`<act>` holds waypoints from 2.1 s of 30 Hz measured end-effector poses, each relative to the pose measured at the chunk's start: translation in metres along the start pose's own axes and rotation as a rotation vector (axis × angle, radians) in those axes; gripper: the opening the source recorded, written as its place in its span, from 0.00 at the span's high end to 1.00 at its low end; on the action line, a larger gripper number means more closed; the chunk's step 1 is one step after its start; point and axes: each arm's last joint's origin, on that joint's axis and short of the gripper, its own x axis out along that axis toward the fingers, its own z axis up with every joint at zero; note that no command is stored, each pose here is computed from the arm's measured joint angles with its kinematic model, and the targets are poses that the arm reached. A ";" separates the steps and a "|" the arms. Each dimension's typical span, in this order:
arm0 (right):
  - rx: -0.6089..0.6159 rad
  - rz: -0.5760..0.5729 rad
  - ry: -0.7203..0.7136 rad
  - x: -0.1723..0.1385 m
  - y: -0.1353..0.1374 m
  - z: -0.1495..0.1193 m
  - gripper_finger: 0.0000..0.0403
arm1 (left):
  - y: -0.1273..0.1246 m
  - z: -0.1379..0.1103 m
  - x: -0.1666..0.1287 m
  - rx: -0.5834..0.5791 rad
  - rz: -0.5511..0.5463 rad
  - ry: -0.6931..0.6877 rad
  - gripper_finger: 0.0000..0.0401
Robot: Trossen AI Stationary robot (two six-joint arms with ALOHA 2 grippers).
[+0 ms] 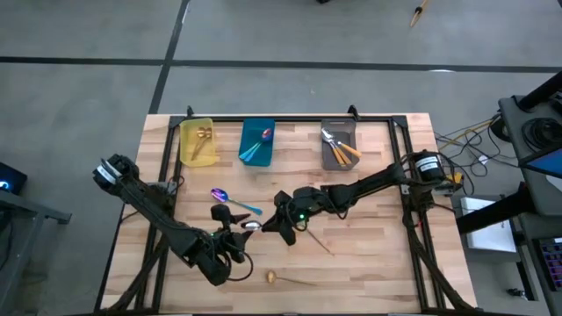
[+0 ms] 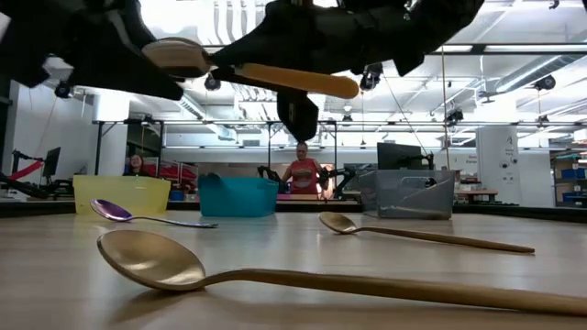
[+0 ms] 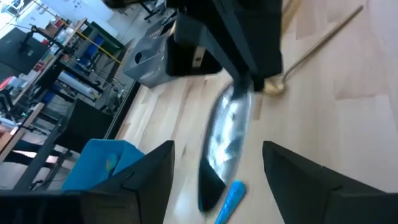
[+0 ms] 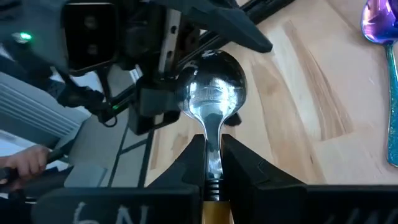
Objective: Sort silverware by color (type)
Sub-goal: Put the yellow spoon into the black bin
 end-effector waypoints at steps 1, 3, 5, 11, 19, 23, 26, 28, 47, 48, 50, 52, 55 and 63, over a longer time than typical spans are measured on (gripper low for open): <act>0.000 0.003 0.005 0.001 0.000 0.000 0.94 | -0.001 0.001 0.001 -0.004 0.001 -0.003 0.45; -0.005 0.001 0.009 0.005 -0.001 0.000 0.94 | -0.001 0.002 0.002 0.001 0.000 -0.009 0.47; -0.007 0.011 0.021 0.006 -0.001 0.000 0.94 | -0.002 0.004 0.003 -0.005 -0.001 -0.016 0.51; -0.009 0.021 0.027 0.008 -0.001 0.000 0.94 | -0.001 0.004 0.003 -0.005 0.000 -0.014 0.74; -0.008 -0.013 0.006 0.008 -0.002 0.000 0.82 | 0.002 0.006 0.001 -0.113 -0.016 -0.012 0.98; -0.026 -0.028 0.004 0.006 -0.003 0.002 0.73 | 0.005 0.004 0.000 -0.243 -0.080 0.036 0.99; -0.065 -0.053 -0.002 0.001 -0.003 0.007 0.67 | 0.007 0.000 0.000 -0.369 -0.136 0.118 0.99; -0.112 -0.059 0.003 -0.003 0.000 0.011 0.63 | 0.008 -0.003 0.000 -0.451 -0.177 0.188 0.99; -0.998 -0.523 0.135 0.007 0.087 -0.017 0.60 | 0.022 -0.001 0.013 -0.900 -0.203 0.393 1.00; -0.997 -0.527 0.141 0.009 0.086 -0.018 0.60 | 0.023 0.000 0.012 -0.911 -0.211 0.388 1.00; -0.981 -0.533 0.152 0.011 0.083 -0.022 0.60 | 0.025 0.002 0.011 -0.922 -0.222 0.382 1.00; -0.971 -0.554 0.179 0.013 0.078 -0.026 0.61 | 0.027 0.005 0.010 -0.939 -0.247 0.377 1.00; -0.977 -0.635 0.207 0.017 0.069 -0.032 0.62 | 0.027 0.007 0.009 -0.956 -0.272 0.378 1.00; -1.014 -0.677 0.248 0.023 0.060 -0.041 0.62 | 0.025 0.011 0.010 -1.005 -0.323 0.388 1.00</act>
